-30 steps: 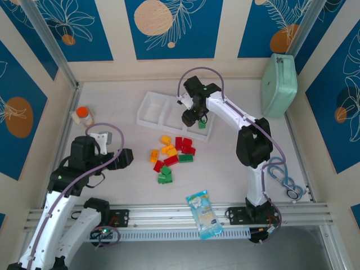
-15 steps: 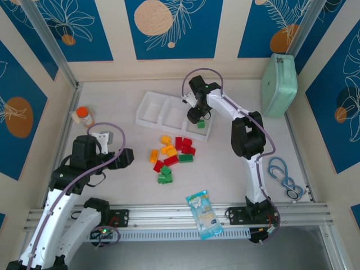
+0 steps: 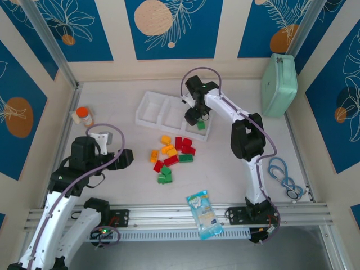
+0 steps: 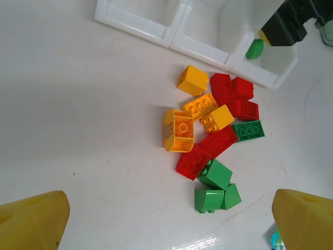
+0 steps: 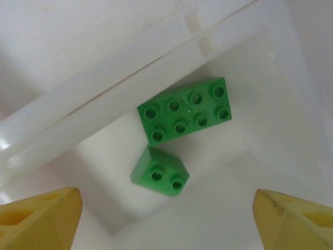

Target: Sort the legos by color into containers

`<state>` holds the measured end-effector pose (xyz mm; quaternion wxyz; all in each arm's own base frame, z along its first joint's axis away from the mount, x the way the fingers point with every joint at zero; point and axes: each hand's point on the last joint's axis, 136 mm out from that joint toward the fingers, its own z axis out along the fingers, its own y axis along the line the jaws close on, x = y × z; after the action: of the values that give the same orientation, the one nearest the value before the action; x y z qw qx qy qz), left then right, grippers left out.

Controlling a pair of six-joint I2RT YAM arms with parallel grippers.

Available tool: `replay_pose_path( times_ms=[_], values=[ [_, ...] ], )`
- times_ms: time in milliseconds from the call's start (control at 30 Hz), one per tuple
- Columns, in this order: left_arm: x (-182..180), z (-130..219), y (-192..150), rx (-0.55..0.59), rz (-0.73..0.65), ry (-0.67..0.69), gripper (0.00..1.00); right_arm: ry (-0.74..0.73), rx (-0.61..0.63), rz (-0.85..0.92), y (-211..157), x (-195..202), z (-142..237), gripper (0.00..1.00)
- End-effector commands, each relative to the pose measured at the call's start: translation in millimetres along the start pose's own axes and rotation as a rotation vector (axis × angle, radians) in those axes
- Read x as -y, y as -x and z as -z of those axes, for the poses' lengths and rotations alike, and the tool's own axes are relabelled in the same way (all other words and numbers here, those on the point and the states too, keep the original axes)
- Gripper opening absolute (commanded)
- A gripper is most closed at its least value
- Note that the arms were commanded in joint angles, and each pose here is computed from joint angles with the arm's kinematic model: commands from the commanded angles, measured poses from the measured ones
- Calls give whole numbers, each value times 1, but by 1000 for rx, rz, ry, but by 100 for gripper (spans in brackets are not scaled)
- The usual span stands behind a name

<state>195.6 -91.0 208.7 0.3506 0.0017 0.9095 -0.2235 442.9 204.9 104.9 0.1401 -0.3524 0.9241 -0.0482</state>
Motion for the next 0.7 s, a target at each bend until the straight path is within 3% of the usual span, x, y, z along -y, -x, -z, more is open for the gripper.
replay_pose_path(
  times_ms=[0, 233, 400, 667],
  values=[
    [-1, 0, 2, 19, -13, 6, 99, 6, 38, -204, -4, -3, 65, 89],
    [-3, 2, 3, 30, -11, 20, 99, 177, -45, -540, -43, -59, 97, 92],
    [-2, 4, 4, 43, -15, 13, 99, 315, -127, -820, -71, -110, 87, 91],
    [2, 3, 3, 40, -25, -12, 99, 211, -180, -1141, -102, -166, 51, 93]
  ],
)
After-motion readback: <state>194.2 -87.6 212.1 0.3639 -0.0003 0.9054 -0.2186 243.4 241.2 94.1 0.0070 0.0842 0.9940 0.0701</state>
